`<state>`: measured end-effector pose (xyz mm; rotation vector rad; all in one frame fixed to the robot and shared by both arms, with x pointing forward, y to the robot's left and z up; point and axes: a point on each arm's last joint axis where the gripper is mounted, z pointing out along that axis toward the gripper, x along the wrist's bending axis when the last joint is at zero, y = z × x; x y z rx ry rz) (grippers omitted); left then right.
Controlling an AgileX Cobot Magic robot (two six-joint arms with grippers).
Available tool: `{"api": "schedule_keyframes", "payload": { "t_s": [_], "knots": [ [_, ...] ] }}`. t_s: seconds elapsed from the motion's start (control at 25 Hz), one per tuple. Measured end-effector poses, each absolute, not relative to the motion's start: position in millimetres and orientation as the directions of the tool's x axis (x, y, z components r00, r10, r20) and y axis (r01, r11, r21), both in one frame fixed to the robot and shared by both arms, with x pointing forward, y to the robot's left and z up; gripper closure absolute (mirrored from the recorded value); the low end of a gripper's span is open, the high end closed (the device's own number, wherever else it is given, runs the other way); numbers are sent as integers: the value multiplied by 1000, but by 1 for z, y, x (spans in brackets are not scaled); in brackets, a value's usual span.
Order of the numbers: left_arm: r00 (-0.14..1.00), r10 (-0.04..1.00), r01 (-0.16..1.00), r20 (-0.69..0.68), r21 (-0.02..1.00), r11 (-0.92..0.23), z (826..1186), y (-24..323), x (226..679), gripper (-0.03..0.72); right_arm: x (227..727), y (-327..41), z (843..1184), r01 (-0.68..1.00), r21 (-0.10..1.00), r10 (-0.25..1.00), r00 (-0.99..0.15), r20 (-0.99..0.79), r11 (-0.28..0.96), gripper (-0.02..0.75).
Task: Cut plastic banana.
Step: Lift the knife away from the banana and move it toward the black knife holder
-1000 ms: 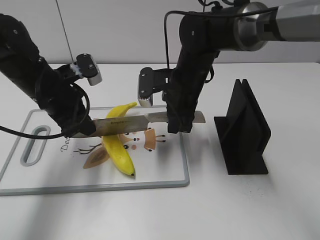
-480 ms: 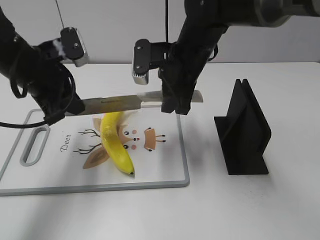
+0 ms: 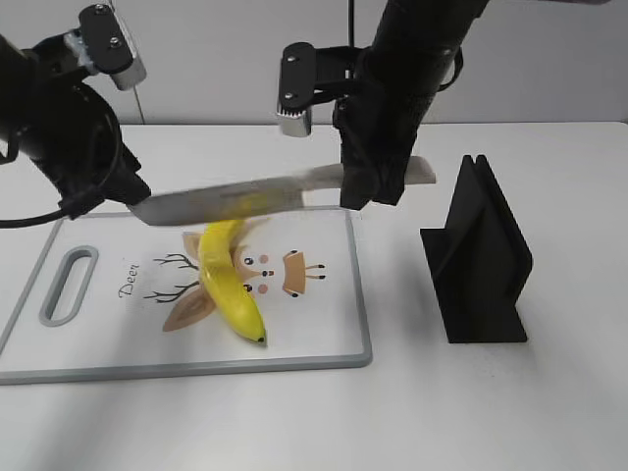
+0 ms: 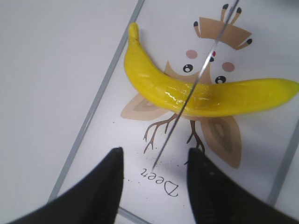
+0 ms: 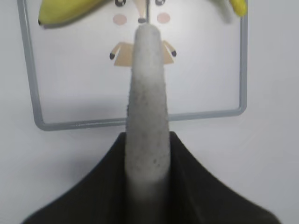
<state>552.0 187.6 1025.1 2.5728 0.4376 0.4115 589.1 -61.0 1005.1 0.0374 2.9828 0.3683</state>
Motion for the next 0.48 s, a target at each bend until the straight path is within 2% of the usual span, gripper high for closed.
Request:
{"api": "schedule_keyframes", "payload": {
  "t_s": [0.08, 0.16, 0.32, 0.48],
  "knots": [
    [901, 380, 228, 208, 518, -825, 1027, 188, 551, 167, 589, -65, 1004, 12, 219, 40, -992, -124, 976, 557],
    [896, 385, 222, 222, 527, -820, 1034, 189, 548, 86, 588, -66, 1004, 28, 205, 50, -993, -103, 978, 557],
    [860, 456, 260, 230, 571, -778, 1052, 192, 540, 50, 584, -68, 1014, 110, 225, 132, -987, -88, 968, 557],
    [798, 562, 335, 217, 615, -714, 1069, 199, 534, 46, 576, -71, 1041, 203, 295, 238, -967, -91, 934, 557]
  ]
}}
